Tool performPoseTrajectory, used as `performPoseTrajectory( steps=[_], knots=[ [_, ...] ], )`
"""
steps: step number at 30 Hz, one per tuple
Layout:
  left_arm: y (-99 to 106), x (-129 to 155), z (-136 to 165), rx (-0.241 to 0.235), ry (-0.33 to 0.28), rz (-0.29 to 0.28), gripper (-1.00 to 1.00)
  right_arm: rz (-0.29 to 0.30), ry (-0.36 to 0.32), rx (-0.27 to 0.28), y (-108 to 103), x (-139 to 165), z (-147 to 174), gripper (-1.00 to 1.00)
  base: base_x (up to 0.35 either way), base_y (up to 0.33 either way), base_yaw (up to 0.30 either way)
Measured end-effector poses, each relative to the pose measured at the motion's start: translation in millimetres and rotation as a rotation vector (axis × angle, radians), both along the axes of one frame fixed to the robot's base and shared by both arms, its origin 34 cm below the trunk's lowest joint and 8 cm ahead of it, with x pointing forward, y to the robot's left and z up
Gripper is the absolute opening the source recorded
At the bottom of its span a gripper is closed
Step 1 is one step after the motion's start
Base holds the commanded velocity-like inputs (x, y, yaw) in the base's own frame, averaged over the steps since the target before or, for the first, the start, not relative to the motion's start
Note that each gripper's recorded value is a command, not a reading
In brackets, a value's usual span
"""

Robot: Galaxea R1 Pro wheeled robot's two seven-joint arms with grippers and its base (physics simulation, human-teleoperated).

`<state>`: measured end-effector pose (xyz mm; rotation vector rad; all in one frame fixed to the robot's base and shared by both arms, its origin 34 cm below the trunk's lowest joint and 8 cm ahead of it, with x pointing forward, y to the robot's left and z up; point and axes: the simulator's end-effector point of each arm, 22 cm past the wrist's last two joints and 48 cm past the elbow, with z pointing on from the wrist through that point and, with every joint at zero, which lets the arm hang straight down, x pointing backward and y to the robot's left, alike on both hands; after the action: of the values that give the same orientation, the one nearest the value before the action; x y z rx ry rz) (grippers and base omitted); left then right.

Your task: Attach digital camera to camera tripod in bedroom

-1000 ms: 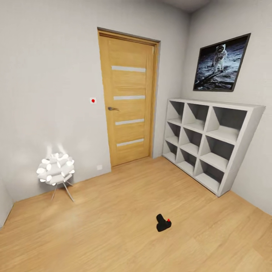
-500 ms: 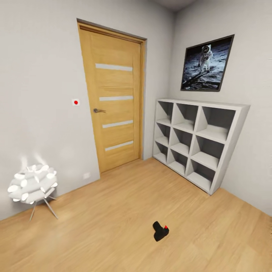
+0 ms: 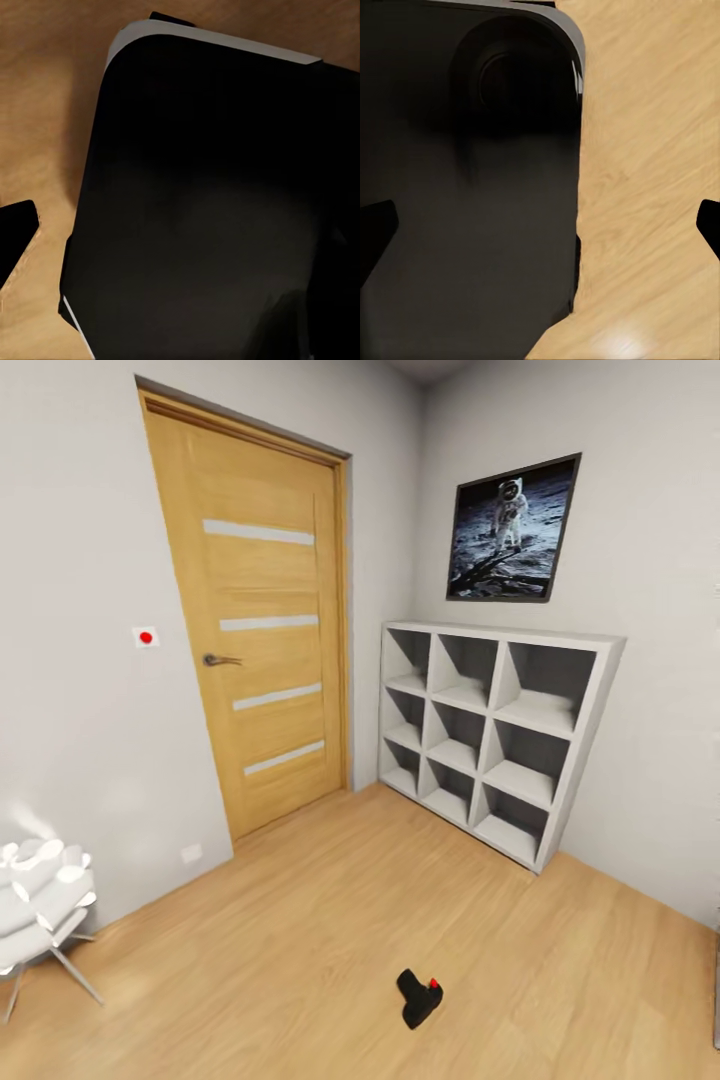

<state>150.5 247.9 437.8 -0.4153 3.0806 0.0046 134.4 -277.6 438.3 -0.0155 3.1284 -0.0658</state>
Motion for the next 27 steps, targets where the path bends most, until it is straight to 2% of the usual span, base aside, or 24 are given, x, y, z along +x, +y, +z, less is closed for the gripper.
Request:
performPoseTrajectory(
  steps=[17, 27],
  knots=[
    [-0.3, 1.3, 0.1, 0.002, -0.006, 0.001, 1.00, 0.000, -0.002, 0.000, -0.3, 0.5, 0.0, 1.00, 0.301, 0.216, -0.253],
    [-0.3, 1.6, 0.1, 0.002, -0.007, 0.000, 1.00, 0.000, -0.003, -0.001, -0.3, 0.7, 0.0, 1.00, 0.315, 0.080, -0.253]
  ],
)
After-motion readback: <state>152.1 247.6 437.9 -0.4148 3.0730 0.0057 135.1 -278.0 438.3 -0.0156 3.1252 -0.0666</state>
